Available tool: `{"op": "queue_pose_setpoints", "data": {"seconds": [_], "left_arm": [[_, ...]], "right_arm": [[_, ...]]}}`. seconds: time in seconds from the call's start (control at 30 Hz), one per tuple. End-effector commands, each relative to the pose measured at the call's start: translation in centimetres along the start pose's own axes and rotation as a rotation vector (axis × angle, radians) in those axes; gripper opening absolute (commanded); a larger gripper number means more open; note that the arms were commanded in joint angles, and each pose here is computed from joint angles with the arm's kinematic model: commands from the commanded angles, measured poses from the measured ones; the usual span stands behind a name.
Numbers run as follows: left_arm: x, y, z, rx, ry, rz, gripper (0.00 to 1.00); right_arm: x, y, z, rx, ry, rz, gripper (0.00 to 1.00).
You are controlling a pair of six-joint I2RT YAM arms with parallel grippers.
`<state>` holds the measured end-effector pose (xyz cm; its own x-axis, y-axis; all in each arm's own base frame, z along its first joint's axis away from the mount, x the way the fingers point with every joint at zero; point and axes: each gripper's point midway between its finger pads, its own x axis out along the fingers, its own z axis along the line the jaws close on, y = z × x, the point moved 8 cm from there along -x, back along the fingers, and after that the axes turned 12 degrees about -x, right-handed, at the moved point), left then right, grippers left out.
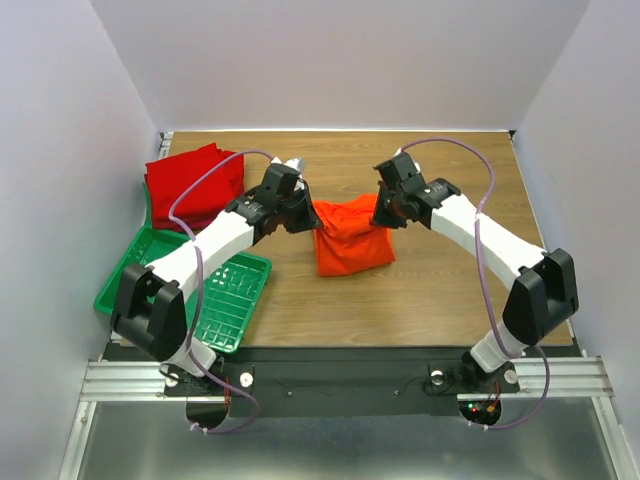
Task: Fold and stack the t-shirts
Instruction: Fold the tshirt
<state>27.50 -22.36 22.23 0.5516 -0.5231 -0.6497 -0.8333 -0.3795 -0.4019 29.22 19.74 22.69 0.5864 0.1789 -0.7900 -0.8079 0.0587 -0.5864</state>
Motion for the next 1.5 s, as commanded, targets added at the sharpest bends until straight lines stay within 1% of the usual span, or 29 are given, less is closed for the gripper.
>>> {"op": "queue_pose_setpoints", "data": {"seconds": [0.0, 0.13, 0.3, 0.37, 0.63, 0.67, 0.8, 0.87, 0.9, 0.93, 0.97, 1.0, 1.07, 1.1, 1.17, 1.2, 1.33, 1.4, 1.47], "left_arm": [[0.0, -2.5, -1.5, 0.049, 0.064, -0.032, 0.00], [1.0, -3.7, -1.1, 0.046, 0.051, -0.022, 0.00], [2.4, -4.9, -0.8, 0.044, 0.045, -0.004, 0.00], [3.1, -5.6, -0.7, 0.040, 0.039, -0.001, 0.00], [5.7, -7.4, 0.2, 0.025, 0.010, 0.024, 0.00], [6.0, -7.6, 0.4, 0.021, 0.006, 0.023, 0.00], [7.0, -8.9, 1.1, 0.003, -0.010, 0.020, 0.00], [7.7, -9.8, 1.0, -0.002, -0.008, 0.020, 0.00], [8.4, -9.9, 1.5, -0.008, -0.031, 0.032, 0.13], [8.1, -10.5, 1.1, -0.004, -0.029, 0.016, 0.26], [8.0, -13.7, -0.5, 0.022, -0.037, -0.062, 0.75], [7.8, -14.2, -1.0, 0.025, -0.040, -0.080, 0.75], [7.4, -15.4, -1.4, 0.031, -0.041, -0.112, 0.83], [7.2, -15.8, -1.6, 0.033, -0.042, -0.124, 0.84], [6.9, -16.2, -1.9, 0.035, -0.035, -0.133, 0.85], [6.9, -16.1, -1.8, 0.034, -0.038, -0.131, 0.85], [6.9, -14.2, -0.3, 0.014, -0.047, -0.088, 0.86], [6.8, -13.4, 0.2, 0.010, -0.036, -0.077, 0.86], [6.4, -12.0, 1.0, -0.001, -0.037, -0.056, 0.86]], "right_arm": [[0.4, -2.9, 0.0, -0.012, -0.018, -0.052, 0.03], [1.3, -4.2, -0.4, -0.011, -0.022, -0.048, 0.03], [3.6, -5.2, -0.8, -0.020, -0.035, -0.008, 0.03], [3.9, -6.0, -1.0, -0.014, -0.041, -0.014, 0.03], [7.2, -7.5, -2.5, -0.019, -0.040, 0.025, 0.03], [7.5, -7.6, -2.4, -0.021, -0.062, 0.034, 0.03], [9.2, -8.5, -3.0, -0.029, -0.070, 0.043, 0.03], [9.5, -9.7, -3.3, -0.023, -0.077, 0.023, 0.05], [10.2, -9.9, -3.8, -0.020, -0.078, 0.033, 0.16], [10.3, -10.4, -3.6, -0.022, -0.085, 0.024, 0.26], [9.4, -13.4, -4.1, -0.008, -0.098, -0.053, 0.57], [9.4, -13.5, -4.3, -0.006, -0.096, -0.054, 0.57], [8.5, -14.8, -4.3, -0.015, -0.089, -0.103, 0.65], [8.3, -14.9, -4.4, -0.029, -0.084, -0.111, 0.72], [7.8, -14.8, -4.7, -0.045, -0.076, -0.117, 0.76], [7.6, -14.6, -4.7, -0.046, -0.074, -0.115, 0.80], [7.1, -13.0, -5.1, -0.048, -0.085, -0.075, 0.84], [7.3, -11.9, -5.4, -0.046, -0.087, -0.043, 0.84], [6.8, -11.4, -5.4, -0.047, -0.099, -0.038, 0.84]]}}
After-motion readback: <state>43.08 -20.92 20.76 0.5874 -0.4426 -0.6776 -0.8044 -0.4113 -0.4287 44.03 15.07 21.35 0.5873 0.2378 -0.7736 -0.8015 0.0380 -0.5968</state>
